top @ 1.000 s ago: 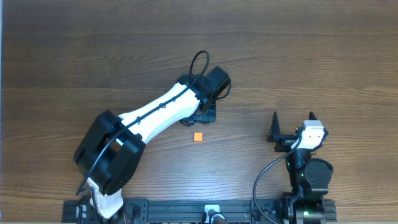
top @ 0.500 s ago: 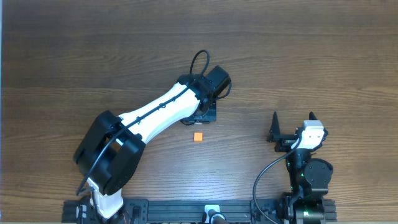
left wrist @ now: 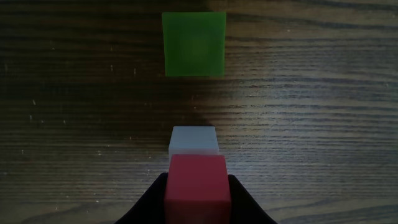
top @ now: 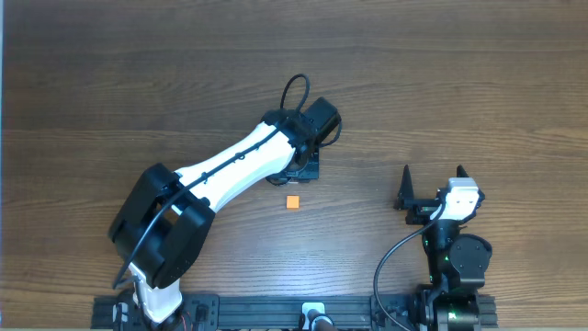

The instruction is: Stack Cubes

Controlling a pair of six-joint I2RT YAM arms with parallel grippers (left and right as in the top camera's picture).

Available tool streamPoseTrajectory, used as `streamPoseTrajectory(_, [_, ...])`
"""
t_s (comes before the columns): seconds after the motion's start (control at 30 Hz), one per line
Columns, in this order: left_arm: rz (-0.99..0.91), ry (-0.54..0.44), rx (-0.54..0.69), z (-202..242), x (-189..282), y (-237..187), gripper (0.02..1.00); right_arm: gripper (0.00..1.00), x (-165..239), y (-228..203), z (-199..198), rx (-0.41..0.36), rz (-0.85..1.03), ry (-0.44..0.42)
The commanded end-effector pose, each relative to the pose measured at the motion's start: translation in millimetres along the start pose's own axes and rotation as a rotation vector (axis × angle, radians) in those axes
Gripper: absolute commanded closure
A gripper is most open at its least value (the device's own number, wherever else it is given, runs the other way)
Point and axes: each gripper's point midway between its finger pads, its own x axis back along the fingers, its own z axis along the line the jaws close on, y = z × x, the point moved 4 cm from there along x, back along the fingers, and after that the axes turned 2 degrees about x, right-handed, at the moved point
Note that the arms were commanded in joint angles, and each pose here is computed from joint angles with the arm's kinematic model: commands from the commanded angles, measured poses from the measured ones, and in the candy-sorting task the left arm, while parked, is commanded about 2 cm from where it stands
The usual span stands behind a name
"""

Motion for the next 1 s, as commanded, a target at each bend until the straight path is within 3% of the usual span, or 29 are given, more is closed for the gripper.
streamPoseTrajectory(0.03, [-0.007, 0.006, 0.003, 0.4, -1.2, 6.1, 0.978, 0.009, 0.0, -1.1, 0.0, 0.002, -0.005, 0.003])
streamPoseTrajectory(1.0, [-0.012, 0.023, 0.008, 3.5, -3.1, 7.4, 0.980, 0.007, 0.0, -1.1, 0.0, 0.002, -0.005, 0.003])
